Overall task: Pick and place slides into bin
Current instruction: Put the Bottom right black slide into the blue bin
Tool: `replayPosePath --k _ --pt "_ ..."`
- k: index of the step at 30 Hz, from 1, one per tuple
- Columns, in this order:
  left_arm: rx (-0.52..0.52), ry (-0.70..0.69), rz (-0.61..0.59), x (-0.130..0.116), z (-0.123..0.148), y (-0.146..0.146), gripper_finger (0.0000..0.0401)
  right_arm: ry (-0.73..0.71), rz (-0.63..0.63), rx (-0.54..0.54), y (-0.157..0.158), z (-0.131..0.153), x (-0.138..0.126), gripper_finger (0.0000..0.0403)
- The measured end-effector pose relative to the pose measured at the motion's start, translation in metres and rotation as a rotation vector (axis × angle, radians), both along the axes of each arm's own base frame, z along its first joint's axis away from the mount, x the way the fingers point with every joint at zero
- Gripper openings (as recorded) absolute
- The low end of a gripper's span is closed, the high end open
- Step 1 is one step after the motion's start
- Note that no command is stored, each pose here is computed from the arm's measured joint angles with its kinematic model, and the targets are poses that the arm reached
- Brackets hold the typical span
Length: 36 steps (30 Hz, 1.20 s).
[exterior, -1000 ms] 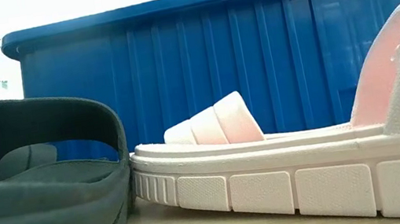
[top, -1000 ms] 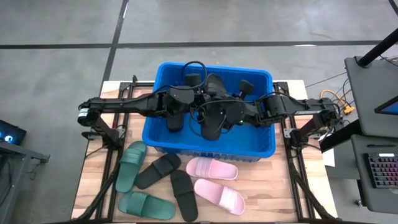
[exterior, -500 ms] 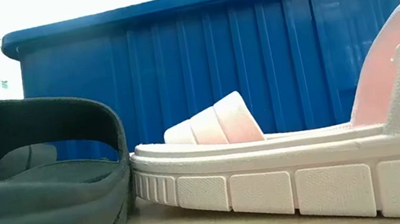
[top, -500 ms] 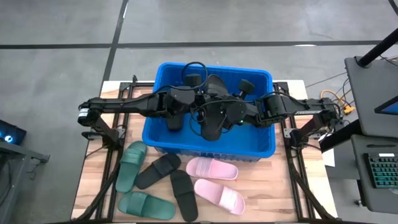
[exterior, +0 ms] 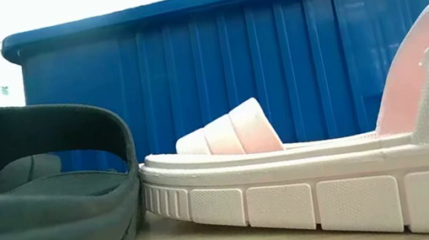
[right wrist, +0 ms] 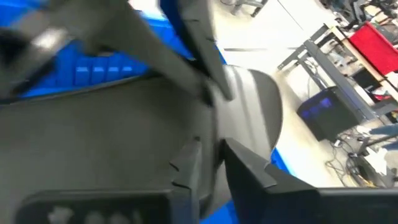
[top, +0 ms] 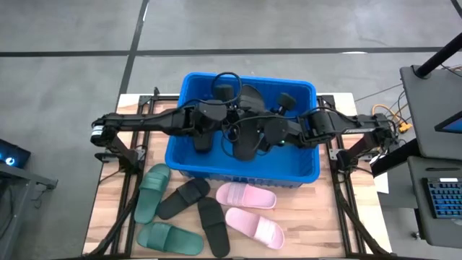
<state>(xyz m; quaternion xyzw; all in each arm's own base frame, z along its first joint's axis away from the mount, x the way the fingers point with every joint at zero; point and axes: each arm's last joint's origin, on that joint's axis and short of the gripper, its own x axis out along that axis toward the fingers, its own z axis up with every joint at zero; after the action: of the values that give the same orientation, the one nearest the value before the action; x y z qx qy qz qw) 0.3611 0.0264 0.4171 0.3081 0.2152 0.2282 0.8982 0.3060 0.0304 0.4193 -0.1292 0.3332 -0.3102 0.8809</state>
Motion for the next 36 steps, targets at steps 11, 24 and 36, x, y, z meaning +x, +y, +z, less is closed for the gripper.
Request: replayPosePath --k 11,24,36 --pt "0.014 -0.001 0.046 -0.001 0.000 0.002 0.0003 -0.003 0.002 0.002 0.000 0.003 -0.002 0.0150" --pt "0.003 0.040 0.058 -0.024 0.010 0.007 0.0003 -0.109 -0.098 0.101 -0.007 0.022 -0.040 0.0146" --pt "-0.131 -0.128 -0.066 -0.052 0.037 0.024 0.0002 -0.207 -0.112 0.164 -0.007 0.041 -0.077 0.0143"
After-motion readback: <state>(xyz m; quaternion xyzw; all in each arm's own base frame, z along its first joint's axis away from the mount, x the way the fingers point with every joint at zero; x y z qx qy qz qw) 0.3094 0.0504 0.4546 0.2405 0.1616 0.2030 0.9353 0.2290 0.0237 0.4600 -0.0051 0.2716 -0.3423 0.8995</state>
